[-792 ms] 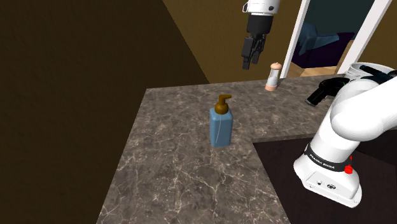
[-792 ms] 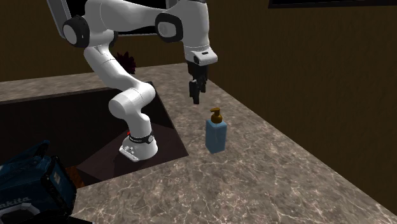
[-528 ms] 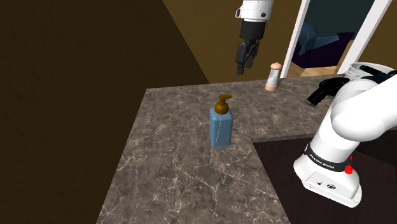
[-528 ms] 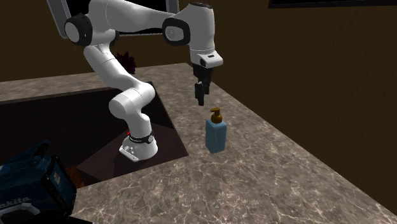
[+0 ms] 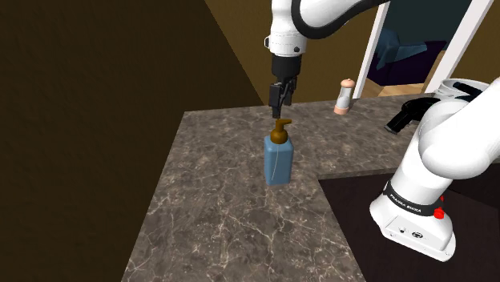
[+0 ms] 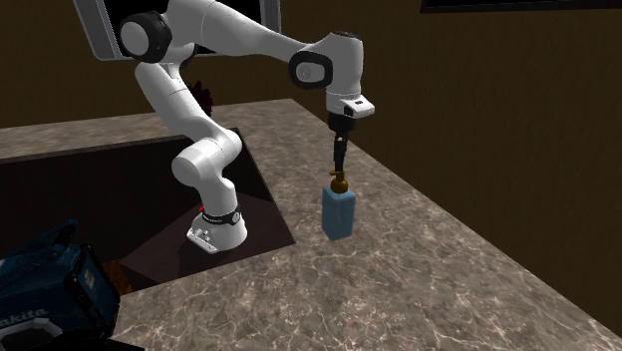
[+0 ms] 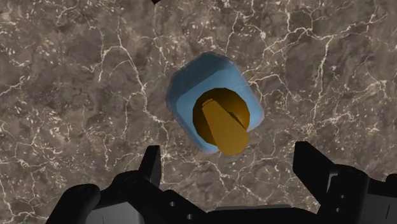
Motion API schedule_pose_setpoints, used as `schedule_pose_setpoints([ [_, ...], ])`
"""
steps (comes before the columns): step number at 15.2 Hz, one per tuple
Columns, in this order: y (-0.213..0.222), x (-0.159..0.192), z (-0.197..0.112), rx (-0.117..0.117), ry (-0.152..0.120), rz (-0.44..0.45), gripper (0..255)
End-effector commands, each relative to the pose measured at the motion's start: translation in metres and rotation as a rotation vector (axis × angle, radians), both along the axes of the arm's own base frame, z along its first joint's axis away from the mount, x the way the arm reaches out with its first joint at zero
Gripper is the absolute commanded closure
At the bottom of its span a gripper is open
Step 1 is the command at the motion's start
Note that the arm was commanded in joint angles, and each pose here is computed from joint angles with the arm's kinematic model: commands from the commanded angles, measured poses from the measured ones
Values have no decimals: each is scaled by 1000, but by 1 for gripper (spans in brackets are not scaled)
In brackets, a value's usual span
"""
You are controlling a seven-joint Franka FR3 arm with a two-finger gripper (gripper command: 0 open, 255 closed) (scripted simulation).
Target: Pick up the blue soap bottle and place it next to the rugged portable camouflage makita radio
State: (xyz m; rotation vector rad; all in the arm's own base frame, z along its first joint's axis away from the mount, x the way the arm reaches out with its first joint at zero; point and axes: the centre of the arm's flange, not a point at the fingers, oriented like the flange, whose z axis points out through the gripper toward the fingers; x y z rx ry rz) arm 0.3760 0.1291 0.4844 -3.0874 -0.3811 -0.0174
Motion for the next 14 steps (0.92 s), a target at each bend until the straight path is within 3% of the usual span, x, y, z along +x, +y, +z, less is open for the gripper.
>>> schedule_pose_setpoints([
  [1,9,3,-13,-6,-2,10,0],
  [8,10,3,-48,-6,-2,10,0],
  [14,10,3,-48,-6,-2,10,0],
])
